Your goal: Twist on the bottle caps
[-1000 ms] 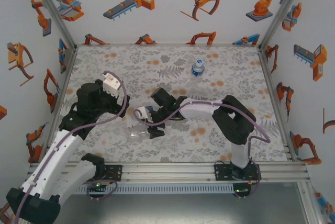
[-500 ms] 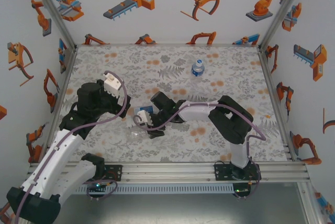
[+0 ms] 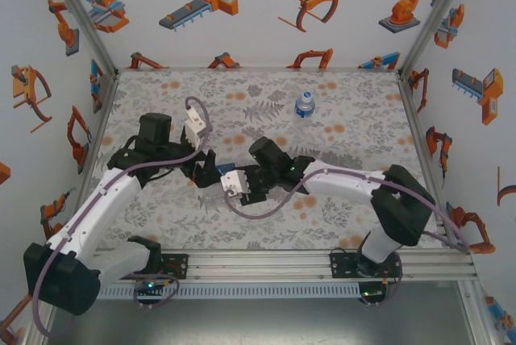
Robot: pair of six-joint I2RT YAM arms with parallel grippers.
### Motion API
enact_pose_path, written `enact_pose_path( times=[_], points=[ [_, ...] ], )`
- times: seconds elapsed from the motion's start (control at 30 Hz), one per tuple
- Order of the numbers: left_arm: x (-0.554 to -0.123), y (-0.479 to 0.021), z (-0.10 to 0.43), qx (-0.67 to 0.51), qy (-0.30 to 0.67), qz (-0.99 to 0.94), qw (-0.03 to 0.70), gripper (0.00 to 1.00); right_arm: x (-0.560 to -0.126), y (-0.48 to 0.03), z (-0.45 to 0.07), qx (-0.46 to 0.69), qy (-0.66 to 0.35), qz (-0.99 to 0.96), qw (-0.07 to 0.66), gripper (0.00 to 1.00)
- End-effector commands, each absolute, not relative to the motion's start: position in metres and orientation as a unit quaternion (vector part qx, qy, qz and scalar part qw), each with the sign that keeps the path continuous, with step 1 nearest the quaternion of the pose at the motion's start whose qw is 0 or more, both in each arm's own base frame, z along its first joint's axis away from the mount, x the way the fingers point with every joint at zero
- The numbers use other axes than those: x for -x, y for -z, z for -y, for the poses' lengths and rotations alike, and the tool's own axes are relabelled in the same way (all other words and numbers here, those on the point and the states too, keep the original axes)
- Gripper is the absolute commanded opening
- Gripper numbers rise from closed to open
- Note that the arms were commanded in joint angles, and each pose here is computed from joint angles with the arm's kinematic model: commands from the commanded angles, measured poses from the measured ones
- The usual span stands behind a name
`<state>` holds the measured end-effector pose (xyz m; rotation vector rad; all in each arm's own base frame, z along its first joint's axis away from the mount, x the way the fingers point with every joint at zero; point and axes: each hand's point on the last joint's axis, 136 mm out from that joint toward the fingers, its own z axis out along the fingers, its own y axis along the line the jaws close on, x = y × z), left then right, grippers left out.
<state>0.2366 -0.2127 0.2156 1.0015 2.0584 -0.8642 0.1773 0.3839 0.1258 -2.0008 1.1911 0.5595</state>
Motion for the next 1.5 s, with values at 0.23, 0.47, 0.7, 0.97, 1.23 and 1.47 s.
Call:
enact_pose_path(
  times=[0.23, 0.47, 0.7, 0.97, 1.23, 1.47],
  points=[
    [-0.198, -0.245, 0.24, -0.426, 0.468, -0.728, 0.264, 0.97, -0.179, -0.173, -0.349, 0.833, -0.011, -0.322, 0.449, 0.41],
    [-0.188, -0.25, 0.249, -0.433, 0.493, -0.72, 0.228, 0.97, -0.178, -0.215, -0.341, 0.829, 0.072, -0.253, 0.493, 0.37],
    [-0.173, -0.251, 0.264, -0.454, 0.506, -0.711, 0.181, 0.94, -0.176, -0.245, -0.335, 0.819, 0.137, -0.2, 0.519, 0.33],
    [-0.168, -0.257, 0.273, -0.464, 0.514, -0.702, 0.165, 0.82, -0.166, -0.268, -0.335, 0.813, 0.2, -0.14, 0.529, 0.3],
    [-0.166, -0.26, 0.277, -0.467, 0.518, -0.698, 0.161, 0.74, -0.164, -0.275, -0.339, 0.809, 0.222, -0.127, 0.53, 0.29],
    [-0.164, -0.256, 0.278, -0.467, 0.521, -0.699, 0.152, 0.72, -0.164, -0.279, -0.341, 0.804, 0.232, -0.123, 0.533, 0.29]
  ],
)
